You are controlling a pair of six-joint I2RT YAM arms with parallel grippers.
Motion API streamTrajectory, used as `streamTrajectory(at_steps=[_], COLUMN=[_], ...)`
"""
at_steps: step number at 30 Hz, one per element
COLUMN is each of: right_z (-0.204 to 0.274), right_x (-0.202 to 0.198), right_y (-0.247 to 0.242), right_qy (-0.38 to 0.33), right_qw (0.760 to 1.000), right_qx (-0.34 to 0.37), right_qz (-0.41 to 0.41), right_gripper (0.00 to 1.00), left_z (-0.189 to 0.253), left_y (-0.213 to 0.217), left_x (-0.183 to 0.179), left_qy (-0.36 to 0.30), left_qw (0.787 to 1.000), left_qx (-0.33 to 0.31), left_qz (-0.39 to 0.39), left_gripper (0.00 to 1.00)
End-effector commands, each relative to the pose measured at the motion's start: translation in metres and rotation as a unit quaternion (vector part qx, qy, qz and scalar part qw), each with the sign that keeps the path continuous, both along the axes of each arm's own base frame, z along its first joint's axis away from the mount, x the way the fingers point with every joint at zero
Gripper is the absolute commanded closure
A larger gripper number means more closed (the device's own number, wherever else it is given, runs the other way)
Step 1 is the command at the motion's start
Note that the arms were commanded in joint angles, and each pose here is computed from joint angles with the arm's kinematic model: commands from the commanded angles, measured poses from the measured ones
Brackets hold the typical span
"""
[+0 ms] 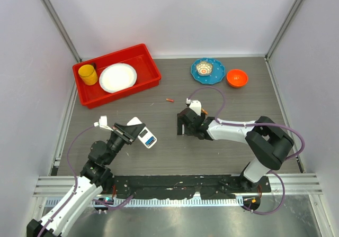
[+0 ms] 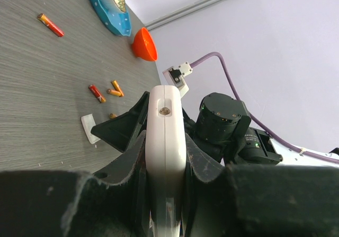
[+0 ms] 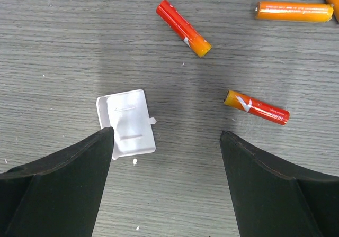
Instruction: Load the batteries into the remote control
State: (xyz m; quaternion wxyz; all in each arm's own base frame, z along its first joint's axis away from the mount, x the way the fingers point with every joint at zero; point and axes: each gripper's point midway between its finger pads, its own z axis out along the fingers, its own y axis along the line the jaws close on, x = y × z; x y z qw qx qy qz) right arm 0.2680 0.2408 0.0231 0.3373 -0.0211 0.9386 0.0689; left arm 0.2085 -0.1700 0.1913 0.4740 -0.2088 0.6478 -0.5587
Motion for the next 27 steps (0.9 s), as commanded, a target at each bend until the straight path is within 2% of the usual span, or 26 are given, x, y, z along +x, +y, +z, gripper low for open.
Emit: streamTrajectory(at_steps=[1, 16, 27], right_z=[0.011, 0.028, 0.014], right_x=[-0.001, 0.002, -0.003], right_y=[0.002, 0.012, 0.010], right_qy=[-0.003, -0.018, -0.004], right_qw=[1.000, 1.000, 1.000], right_qx=[0.006, 0.021, 0.005], right_qz=[-0.007, -0.004, 0.002], right_gripper=[0.14, 0.14, 0.14], left_z=[0.013, 0.013, 0.011], left_y=[0.001, 0.000, 0.000], left_x=[0.000, -0.001, -0.001], left_qy=[-0.022, -0.020, -0.019], left_qw=[1.000, 1.000, 1.000], left_qx=[-0.016, -0.018, -0.017], left_qz=[0.002, 0.000, -0.001], left_gripper=[1.00, 1.00, 1.00])
